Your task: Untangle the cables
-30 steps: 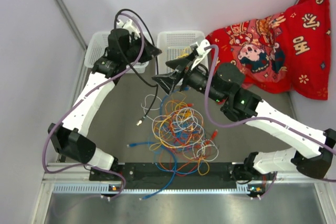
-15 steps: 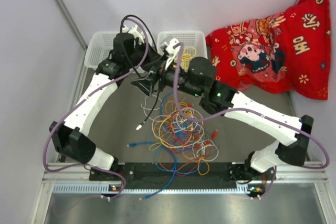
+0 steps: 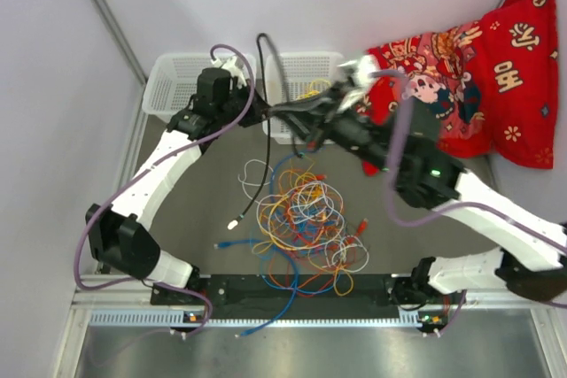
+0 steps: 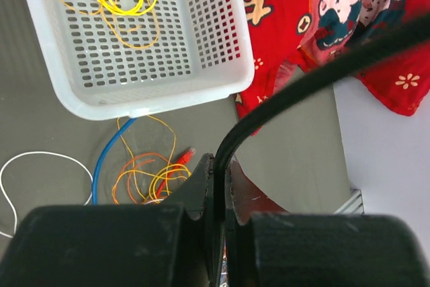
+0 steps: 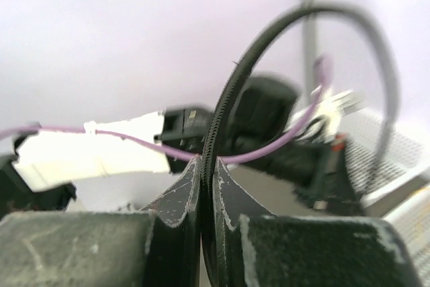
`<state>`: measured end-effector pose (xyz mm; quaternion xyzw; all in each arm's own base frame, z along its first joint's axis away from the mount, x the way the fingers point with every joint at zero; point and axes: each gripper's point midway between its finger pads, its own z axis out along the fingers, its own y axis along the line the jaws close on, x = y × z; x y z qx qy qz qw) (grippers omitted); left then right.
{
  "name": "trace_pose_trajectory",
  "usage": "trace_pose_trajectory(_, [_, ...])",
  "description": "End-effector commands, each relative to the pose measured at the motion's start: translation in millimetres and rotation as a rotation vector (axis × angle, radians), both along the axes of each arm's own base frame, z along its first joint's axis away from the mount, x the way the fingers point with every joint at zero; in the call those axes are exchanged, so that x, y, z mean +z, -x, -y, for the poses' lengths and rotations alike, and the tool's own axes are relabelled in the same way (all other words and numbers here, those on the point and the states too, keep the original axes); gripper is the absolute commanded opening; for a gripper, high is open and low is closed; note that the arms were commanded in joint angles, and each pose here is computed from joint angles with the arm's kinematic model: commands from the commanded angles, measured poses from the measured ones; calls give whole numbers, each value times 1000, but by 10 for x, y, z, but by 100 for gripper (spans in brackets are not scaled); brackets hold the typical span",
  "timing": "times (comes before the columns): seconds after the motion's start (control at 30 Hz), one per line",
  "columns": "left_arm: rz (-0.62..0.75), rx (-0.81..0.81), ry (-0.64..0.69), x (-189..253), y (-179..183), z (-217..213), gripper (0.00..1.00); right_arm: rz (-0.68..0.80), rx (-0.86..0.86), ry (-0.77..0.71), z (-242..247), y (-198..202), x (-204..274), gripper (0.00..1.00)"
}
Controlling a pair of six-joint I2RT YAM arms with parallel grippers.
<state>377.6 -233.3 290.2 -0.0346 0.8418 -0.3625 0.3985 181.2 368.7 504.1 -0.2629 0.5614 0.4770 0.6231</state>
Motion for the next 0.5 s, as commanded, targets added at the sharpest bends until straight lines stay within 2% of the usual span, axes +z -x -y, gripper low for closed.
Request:
trace_pose_trajectory(0.0, [131, -47, 75, 341, 86, 63, 0, 76, -193, -96, 795, 48, 512, 0])
trace_pose_trajectory(0.1, [162, -68, 124, 386, 173, 83, 0, 56, -308, -50, 1063, -46, 379, 0])
trace_pose_trajectory(0.2, [245, -106, 215, 594, 286, 133, 0, 10, -379, 15, 1167, -137, 30, 0])
trace_pose_trajectory(0.23, [319, -138, 262, 783, 323, 167, 0, -2, -394, 25, 1188, -160, -48, 0])
trace_pose_trajectory(0.3, [346, -167, 330, 895, 438, 196, 0, -41, -419, 61, 1205, -217, -287, 0])
trace_pose_trajectory(0.37, [427, -245, 401, 1103, 595, 249, 0, -80, -447, 66, 1273, -284, -414, 0])
trace_pose_trajectory(0.43, [446, -297, 471, 1243, 728, 277, 0, -112, -473, 77, 1340, -365, -549, 0])
trace_pose_trajectory(0.47, [507, -349, 505, 1366, 848, 292, 0, -130, -462, 68, 1335, -370, -575, 0])
